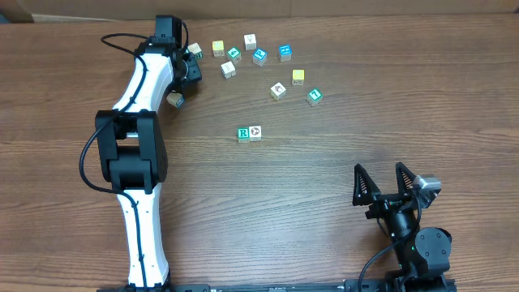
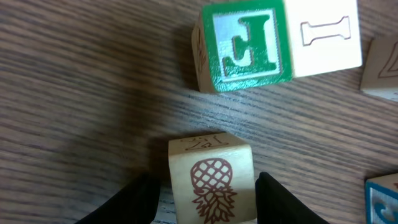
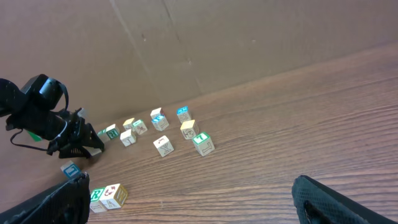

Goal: Form a horizontal line
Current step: 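Close the left gripper on the pineapple block and lift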

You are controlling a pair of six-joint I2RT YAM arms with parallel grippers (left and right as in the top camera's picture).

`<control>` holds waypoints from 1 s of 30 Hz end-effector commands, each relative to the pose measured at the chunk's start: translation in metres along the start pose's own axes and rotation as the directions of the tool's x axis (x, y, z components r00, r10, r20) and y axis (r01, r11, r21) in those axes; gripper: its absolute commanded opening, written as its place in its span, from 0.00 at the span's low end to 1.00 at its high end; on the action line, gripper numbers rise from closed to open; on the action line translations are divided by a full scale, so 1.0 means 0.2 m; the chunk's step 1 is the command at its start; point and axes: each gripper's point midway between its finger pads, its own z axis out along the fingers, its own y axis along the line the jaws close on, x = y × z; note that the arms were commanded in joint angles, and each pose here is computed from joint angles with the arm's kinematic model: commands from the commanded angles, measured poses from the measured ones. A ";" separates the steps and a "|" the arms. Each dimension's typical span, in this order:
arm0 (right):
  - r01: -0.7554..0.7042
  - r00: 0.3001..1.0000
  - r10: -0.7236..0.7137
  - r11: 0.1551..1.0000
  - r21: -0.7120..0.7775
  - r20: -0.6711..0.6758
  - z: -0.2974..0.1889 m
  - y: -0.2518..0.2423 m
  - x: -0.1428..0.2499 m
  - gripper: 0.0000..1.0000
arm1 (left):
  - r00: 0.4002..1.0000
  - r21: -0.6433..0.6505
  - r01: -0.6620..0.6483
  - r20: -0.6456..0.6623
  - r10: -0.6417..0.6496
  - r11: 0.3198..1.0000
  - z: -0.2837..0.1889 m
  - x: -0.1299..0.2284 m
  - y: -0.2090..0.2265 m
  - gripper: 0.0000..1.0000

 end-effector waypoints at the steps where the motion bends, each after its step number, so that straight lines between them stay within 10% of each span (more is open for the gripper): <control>1: -0.002 1.000 0.002 1.000 -0.001 0.016 0.00 0.00 -0.01 1.00 | 1.000 -0.008 0.006 0.012 -0.006 1.000 0.02 0.00 -0.01 0.49; 30: -0.002 1.000 0.002 1.000 -0.002 0.016 0.00 0.00 -0.01 1.00 | 0.996 0.027 -0.004 0.087 0.001 1.000 -0.25 -0.12 -0.08 0.25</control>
